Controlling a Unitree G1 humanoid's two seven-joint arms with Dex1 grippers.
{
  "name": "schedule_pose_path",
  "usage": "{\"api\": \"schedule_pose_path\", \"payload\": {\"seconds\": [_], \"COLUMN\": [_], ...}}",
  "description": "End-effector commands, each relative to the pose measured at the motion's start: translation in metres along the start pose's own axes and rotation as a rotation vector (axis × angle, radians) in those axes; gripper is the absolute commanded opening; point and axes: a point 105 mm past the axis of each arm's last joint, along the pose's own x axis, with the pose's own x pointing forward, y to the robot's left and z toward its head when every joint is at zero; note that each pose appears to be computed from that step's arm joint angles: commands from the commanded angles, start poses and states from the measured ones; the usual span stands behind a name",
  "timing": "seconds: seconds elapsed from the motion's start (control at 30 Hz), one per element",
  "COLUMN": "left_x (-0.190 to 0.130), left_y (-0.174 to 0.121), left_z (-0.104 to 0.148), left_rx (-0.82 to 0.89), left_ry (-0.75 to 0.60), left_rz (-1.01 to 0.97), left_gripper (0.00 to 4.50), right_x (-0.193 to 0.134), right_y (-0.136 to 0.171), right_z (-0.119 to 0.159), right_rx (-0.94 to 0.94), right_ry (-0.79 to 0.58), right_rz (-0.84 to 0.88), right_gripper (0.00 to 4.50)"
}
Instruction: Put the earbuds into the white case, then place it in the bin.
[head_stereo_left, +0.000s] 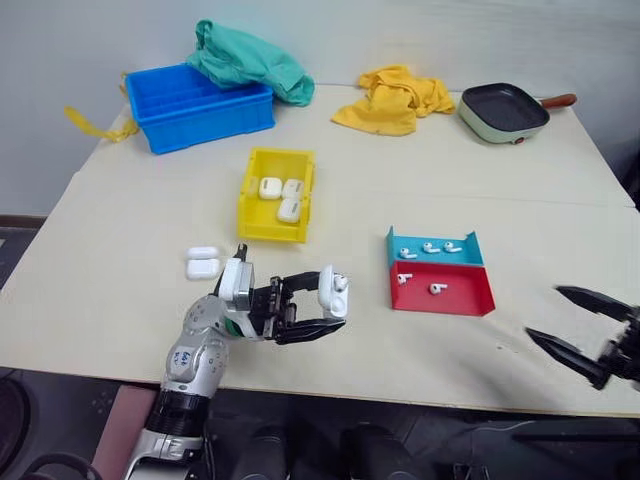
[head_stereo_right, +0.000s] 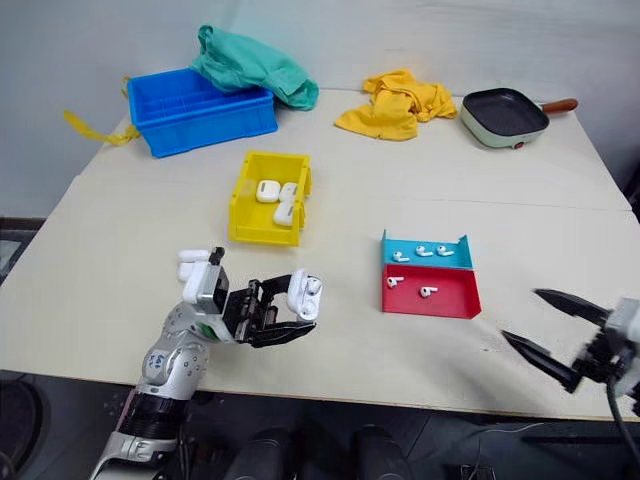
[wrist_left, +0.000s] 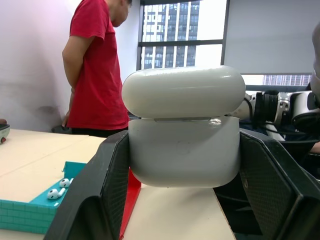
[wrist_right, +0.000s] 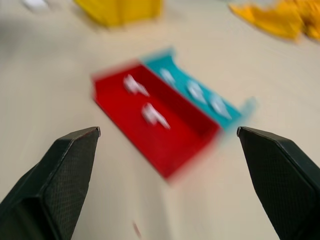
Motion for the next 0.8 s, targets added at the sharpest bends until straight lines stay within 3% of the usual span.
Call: {"api": "schedule_pose_path", "payload": {"seconds": [0.03,0.2,0.33,0.5,0.63,0.8], "left_x": [0.005,0.010,0.014,0.018,0.021,0.019], "left_y": [-0.005,-0.008,-0.009,-0.007,-0.008,-0.010], "left_z": [0.004,0.001,0.000,0.000,0.000,0.001], "left_rx": [0.039,0.038,0.038,0.042,0.045,0.051], "left_ry": [-0.010,-0.017,-0.023,-0.029,-0.032,-0.026], "left_rz": [-0.008,0.000,0.000,-0.001,-0.003,0.009], "left_gripper": [2.78,2.78,2.78,2.78,2.78,2.78], "right_x": [-0.003,0.041,0.097,0.139,0.172,0.193], "right_y": [-0.013,-0.029,-0.024,-0.020,-0.032,-0.046], "right_z": [0.004,0.034,0.084,0.103,0.106,0.103], "right_rx": [-0.081,-0.139,-0.212,-0.309,-0.355,-0.474], "right_ry": [0.021,0.085,0.104,0.204,0.295,0.410], "right_rz": [-0.008,0.057,0.257,0.381,0.368,0.371], "right_gripper": [4.48,4.48,4.48,2.98,1.59,1.59]}}
